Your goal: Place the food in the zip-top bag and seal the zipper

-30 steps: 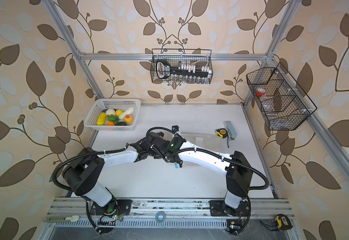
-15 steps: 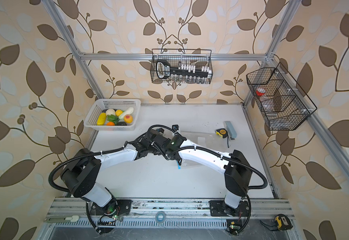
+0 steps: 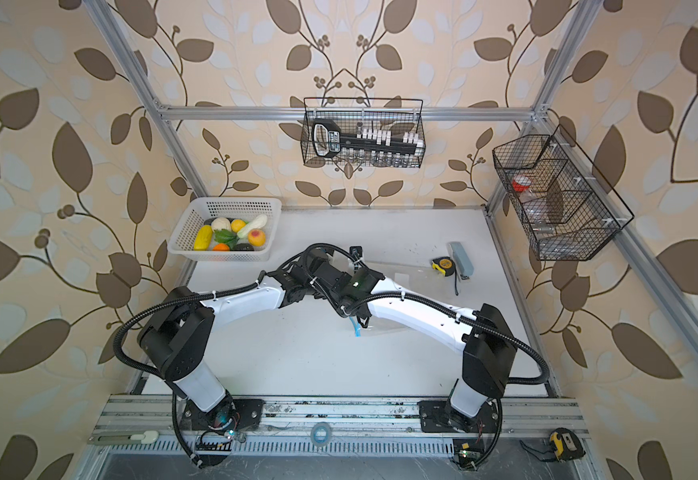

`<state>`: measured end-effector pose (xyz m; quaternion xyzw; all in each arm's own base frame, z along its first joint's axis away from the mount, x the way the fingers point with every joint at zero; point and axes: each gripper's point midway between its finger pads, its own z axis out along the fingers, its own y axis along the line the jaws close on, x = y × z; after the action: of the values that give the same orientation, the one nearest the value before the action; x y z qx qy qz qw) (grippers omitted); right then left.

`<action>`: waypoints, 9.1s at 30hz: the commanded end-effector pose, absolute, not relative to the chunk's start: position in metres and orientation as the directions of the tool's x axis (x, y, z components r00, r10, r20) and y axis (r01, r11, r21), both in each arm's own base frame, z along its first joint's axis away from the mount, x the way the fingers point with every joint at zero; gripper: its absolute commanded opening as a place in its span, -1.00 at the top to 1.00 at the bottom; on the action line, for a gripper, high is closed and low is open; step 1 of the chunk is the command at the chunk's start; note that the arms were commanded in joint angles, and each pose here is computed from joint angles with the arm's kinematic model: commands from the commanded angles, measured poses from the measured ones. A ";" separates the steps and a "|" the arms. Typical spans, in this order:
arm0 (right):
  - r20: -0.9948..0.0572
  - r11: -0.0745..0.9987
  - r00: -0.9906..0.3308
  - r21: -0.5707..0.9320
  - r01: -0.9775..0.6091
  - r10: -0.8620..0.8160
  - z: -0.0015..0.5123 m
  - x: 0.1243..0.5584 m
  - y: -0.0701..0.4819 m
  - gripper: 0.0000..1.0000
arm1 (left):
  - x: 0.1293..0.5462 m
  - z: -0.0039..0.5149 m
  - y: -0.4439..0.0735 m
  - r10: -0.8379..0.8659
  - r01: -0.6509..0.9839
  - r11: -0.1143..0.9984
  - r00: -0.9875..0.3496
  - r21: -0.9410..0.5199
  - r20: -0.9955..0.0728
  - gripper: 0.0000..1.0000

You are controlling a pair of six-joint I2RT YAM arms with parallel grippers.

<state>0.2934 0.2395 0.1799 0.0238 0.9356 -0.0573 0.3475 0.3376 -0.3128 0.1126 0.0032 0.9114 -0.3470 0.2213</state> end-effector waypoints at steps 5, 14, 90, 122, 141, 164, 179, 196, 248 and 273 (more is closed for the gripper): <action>-0.652 0.992 -0.758 -0.073 0.100 0.028 0.183 0.291 0.227 1.00 | 0.346 0.107 -0.305 -0.173 0.108 0.815 -0.892 -0.570 -0.417 0.21; -0.649 0.992 -0.760 -0.075 0.106 0.032 0.179 0.291 0.224 1.00 | 0.344 0.090 -0.293 -0.203 0.045 0.842 -0.897 -0.537 -0.393 0.41; -0.613 0.997 -0.790 -0.051 0.055 0.012 0.157 0.298 0.257 1.00 | 0.492 0.159 -0.056 -0.466 -0.329 0.869 -0.795 -0.370 -0.389 -0.68; -0.628 0.998 -0.778 -0.038 0.055 0.019 0.167 0.299 0.256 1.00 | 0.475 0.132 -0.124 -0.420 -0.262 0.856 -0.855 -0.446 -0.304 -0.63; -0.627 0.997 -0.779 -0.043 0.056 0.017 0.167 0.297 0.253 1.00 | 0.435 0.115 -0.177 -0.421 -0.270 0.814 -0.884 -0.515 -0.202 -0.51; -0.630 0.997 -0.776 -0.033 0.072 0.035 0.167 0.292 0.246 1.00 | 0.429 0.117 -0.233 -0.572 -0.388 0.702 -0.807 -0.597 -0.148 -0.45; -0.636 0.997 -0.771 -0.026 0.073 0.040 0.172 0.291 0.244 1.00 | 0.429 0.145 -0.240 -0.533 -0.329 0.754 -0.812 -0.568 -0.237 -0.45; -0.647 0.999 -0.761 0.025 0.045 0.050 0.181 0.290 0.252 1.00 | 0.421 0.164 -0.163 -0.431 -0.307 0.884 -0.828 -0.353 -0.359 -0.58; -0.628 0.999 -0.777 0.015 0.034 0.036 0.167 0.293 0.254 1.00 | 0.463 0.058 -0.169 -0.422 -0.397 0.906 -0.878 -0.148 -0.227 -0.48; -0.634 0.999 -0.772 0.036 0.038 0.052 0.173 0.292 0.255 1.00 | 0.446 0.102 -0.161 -0.436 -0.388 0.898 -0.852 -0.210 -0.289 -0.09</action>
<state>0.2948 0.2582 0.1752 0.0215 0.9401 0.0113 0.3399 0.4494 -0.1627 0.0666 -0.2144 0.9658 -0.0632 0.1315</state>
